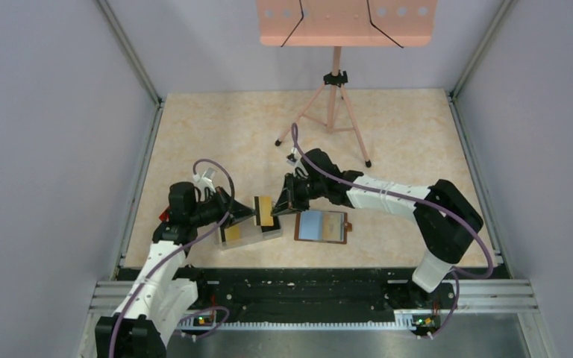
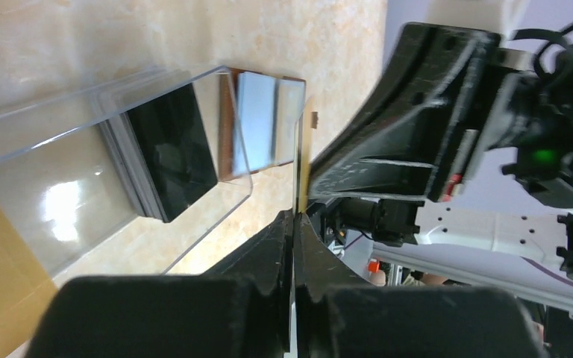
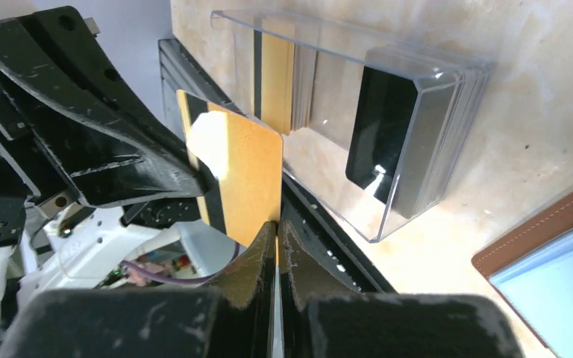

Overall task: Put the credit cards into the card holder
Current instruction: Pick up the credit card from the storage box.

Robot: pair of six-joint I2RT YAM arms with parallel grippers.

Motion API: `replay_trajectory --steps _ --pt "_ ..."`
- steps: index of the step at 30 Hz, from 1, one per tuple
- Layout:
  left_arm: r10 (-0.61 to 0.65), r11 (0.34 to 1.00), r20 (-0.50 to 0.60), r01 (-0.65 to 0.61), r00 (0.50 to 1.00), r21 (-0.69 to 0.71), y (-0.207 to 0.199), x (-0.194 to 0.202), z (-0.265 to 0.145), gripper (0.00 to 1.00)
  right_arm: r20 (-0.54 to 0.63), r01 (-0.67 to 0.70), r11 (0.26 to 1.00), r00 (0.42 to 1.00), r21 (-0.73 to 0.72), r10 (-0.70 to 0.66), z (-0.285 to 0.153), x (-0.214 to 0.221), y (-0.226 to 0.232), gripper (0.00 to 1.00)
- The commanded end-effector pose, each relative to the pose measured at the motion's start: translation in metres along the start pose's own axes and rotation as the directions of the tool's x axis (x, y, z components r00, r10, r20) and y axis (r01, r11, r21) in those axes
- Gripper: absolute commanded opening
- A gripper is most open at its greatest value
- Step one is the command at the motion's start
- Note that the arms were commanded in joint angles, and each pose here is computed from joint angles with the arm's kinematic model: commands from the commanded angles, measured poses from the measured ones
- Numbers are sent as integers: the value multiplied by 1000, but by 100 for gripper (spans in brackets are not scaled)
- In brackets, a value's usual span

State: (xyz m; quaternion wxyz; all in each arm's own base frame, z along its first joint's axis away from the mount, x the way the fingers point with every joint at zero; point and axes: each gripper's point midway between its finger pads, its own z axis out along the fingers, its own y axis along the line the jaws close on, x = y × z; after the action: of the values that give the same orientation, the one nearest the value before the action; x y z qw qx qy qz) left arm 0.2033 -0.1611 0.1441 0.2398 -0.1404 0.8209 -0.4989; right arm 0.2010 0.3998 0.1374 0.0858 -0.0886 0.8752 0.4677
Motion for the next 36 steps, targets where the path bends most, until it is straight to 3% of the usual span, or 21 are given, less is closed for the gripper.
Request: replay_trajectory --steps 1,8,12,20,30,34,36 --pt "48 995 -10 -47 999 92 -19 1 -3 0 65 29 981 998 -194 -17 -11 -10 39 2" --pt "50 991 -2 -49 999 127 -26 1 -5 0 107 22 932 994 -362 18 -28 -12 57 28" --pt "48 990 -2 -47 999 137 -27 3 -6 0 115 23 920 993 -391 24 -33 -13 59 32" --pt "39 986 -25 -34 999 162 -26 8 -6 0 121 38 892 992 -450 19 -38 -14 70 15" --pt "55 980 -74 -39 996 194 -30 16 -7 0 116 51 869 993 -492 8 -42 -14 79 12" --pt "74 977 -88 -54 993 205 -35 16 -9 0 102 39 871 995 -490 13 -39 -12 76 0" --pt "85 978 -91 -65 992 198 -35 16 -10 2 96 32 878 995 -478 16 -37 -11 73 0"
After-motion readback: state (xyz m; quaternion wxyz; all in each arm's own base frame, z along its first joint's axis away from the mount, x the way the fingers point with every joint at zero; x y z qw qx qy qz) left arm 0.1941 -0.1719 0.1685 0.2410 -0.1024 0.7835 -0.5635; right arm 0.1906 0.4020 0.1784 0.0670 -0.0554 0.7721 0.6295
